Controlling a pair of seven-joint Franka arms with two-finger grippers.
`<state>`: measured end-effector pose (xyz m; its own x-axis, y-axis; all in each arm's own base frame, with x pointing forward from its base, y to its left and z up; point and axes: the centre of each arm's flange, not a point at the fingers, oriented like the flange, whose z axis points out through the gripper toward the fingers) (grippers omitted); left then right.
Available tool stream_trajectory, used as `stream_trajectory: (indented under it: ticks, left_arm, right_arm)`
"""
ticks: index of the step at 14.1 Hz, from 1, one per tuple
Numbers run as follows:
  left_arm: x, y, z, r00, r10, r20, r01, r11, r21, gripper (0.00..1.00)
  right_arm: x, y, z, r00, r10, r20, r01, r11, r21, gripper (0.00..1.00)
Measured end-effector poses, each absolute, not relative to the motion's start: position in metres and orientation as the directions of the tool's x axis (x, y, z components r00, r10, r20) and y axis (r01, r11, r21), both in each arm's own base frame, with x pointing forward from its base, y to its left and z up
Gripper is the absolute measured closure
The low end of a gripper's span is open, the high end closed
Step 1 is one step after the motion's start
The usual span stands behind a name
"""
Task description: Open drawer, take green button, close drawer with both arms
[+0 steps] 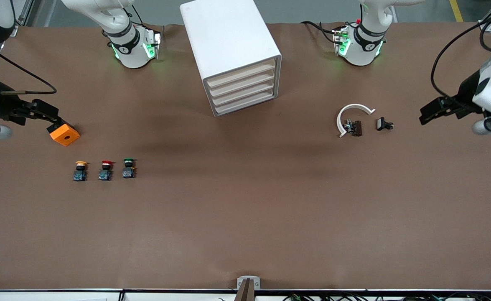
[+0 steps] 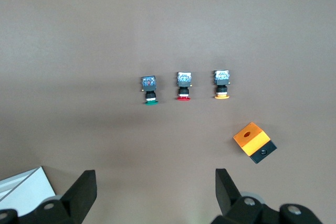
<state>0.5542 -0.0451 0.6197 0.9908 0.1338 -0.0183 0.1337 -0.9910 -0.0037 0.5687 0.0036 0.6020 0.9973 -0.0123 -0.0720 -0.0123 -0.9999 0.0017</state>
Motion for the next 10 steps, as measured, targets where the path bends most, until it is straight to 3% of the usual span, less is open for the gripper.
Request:
stream_trajectory:
  ticks: [10]
  left_arm:
    - [0.532,-0.035,0.633,0.997,0.078,-0.022,0.078,-0.997,-0.008,0.00]
  right_arm:
    - [0.574,-0.009,0.610,0.998,-0.035,-0.051,-0.035,-0.999,0.008,0.00]
